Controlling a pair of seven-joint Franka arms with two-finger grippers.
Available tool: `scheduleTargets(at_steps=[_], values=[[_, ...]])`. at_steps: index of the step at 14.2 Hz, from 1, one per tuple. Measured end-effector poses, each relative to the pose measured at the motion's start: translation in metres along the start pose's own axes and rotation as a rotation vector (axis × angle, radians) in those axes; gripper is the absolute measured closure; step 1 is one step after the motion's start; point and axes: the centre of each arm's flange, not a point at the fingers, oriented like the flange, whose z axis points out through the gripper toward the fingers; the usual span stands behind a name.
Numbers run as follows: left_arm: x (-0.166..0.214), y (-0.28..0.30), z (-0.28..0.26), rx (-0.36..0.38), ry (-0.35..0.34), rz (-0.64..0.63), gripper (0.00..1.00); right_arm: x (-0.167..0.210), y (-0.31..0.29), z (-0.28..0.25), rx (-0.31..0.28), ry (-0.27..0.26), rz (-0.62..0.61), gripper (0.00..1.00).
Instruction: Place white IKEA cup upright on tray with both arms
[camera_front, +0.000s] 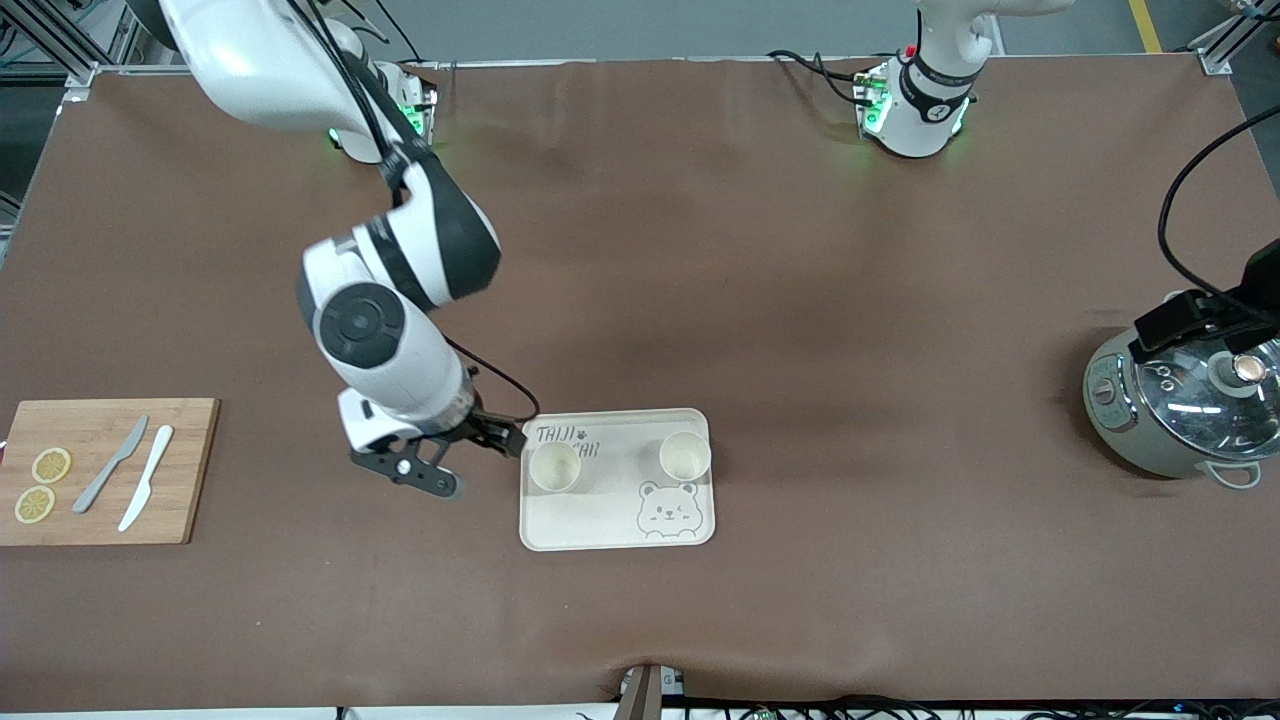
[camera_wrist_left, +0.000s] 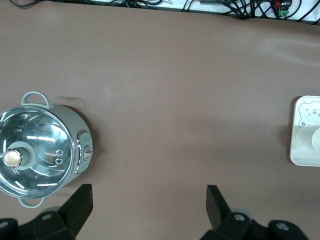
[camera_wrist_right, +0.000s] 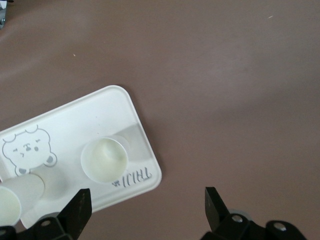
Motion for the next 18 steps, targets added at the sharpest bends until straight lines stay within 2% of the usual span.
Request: scheduleTargets(at_steps=[4,10,12,15,18], values=[[-0.004,0.002,-0.003,-0.001,-0.01,0.01,0.0,-0.003,0.055,-0.088,-0.032,-0.017,-0.056,0.0],[-0.005,0.006,0.001,-0.001,-0.024,0.016,0.0,0.008,0.168,-0.165,-0.08,-0.087,-0.15,0.0],[-0.005,0.006,0.002,0.0,-0.026,0.016,0.0,0.019,0.205,-0.178,-0.077,-0.094,-0.197,0.0],[-0.005,0.007,0.002,-0.001,-0.026,0.018,0.0,0.042,0.254,-0.169,-0.071,-0.112,-0.251,0.0],[-0.005,0.006,0.002,-0.001,-0.026,0.015,0.0,0.053,0.269,-0.151,-0.066,-0.111,-0.268,0.0]])
